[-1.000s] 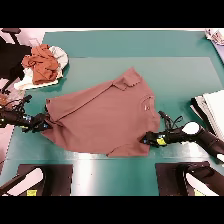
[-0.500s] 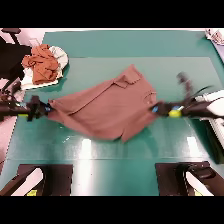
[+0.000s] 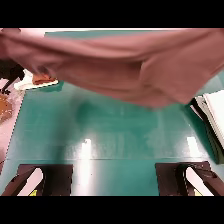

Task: Fold the shirts.

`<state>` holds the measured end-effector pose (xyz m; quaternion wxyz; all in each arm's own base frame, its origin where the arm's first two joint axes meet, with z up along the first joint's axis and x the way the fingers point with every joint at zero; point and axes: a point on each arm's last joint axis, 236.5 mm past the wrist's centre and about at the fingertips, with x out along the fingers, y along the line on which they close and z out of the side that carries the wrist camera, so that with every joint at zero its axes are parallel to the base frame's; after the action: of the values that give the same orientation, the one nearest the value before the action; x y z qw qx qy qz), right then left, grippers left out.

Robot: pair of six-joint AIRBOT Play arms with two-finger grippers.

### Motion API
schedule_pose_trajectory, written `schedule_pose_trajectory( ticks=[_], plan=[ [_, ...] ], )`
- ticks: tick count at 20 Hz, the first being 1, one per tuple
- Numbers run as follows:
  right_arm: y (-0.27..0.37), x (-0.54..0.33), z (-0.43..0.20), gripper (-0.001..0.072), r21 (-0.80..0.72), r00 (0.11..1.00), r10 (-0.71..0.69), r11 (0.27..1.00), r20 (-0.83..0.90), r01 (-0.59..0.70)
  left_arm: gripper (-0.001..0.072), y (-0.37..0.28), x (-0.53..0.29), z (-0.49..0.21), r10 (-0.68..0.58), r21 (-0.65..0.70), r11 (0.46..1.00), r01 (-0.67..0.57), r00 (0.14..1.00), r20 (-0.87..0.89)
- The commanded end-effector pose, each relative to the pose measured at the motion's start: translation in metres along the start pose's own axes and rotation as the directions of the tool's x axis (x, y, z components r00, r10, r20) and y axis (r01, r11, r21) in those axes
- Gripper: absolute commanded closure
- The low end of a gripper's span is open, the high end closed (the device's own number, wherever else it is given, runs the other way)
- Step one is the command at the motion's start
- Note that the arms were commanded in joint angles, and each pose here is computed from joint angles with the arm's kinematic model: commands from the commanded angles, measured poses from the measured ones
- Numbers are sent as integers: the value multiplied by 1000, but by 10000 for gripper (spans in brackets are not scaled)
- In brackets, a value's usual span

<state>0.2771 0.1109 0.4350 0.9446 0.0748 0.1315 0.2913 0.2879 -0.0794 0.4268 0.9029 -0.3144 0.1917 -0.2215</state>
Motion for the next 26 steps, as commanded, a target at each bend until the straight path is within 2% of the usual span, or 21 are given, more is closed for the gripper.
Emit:
schedule_pose_trajectory(
  ticks=[1, 3, 4, 5, 7, 8, 10, 12, 15, 17, 20, 22, 26],
  plan=[
    [82, -56, 55, 695, -242, 994, 75, 969, 81, -53, 680, -127, -75, -4, -105, 234, 969, 76, 988, 111],
    [106, -84, 66, 695, -315, 988, 65, 949, 141, -18, 680, -191, -120, -11, -191, 366, 926, 96, 954, 233],
    [111, -94, 71, 695, -327, 983, 50, 945, 176, 10, 680, -201, -138, -9, -178, 418, 908, 34, 934, 310],
    [106, -98, 75, 694, -292, 978, 21, 956, 207, 41, 680, -194, -149, -1, -119, 392, 919, -45, 916, 384],
    [80, -85, 75, 694, -91, 971, -31, 994, 239, 54, 680, -142, -150, 11, 91, 169, 970, -176, 903, 420],
    [60, -66, 62, 694, 45, 975, -48, 998, 216, 39, 680, -110, -136, 6, 186, 96, 968, -231, 921, 343],
    [7, -17, 7, 694, 296, 991, -89, 953, 95, 58, 680, -45, -97, -17, 307, -26, 952, -306, 947, 97],
    [-50, 36, -64, 694, 471, 992, -121, 873, -37, 124, 679, 32, -48, -44, 334, -94, 932, -350, 930, -156],
    [-106, 106, -156, 694, 673, 983, -69, 721, -169, 166, 679, 156, 23, -90, 315, -279, 871, -403, 896, -312],
    [-133, 151, -211, 694, 715, 966, -38, 665, -257, 216, 680, 233, 63, -137, 327, -362, 825, -435, 888, -323],
    [-158, 217, -287, 693, 721, 906, 39, 619, -422, 309, 680, 325, 92, -191, 455, -432, 745, -508, 861, -228],
    [-161, 256, -326, 693, 714, 855, 119, 615, -504, 336, 679, 360, 96, -203, 530, -454, 709, -539, 833, -162],
    [-164, 312, -357, 693, 699, 797, 220, 641, -563, 317, 679, 388, 109, -197, 584, -458, 693, -557, 806, -95]
  ],
)
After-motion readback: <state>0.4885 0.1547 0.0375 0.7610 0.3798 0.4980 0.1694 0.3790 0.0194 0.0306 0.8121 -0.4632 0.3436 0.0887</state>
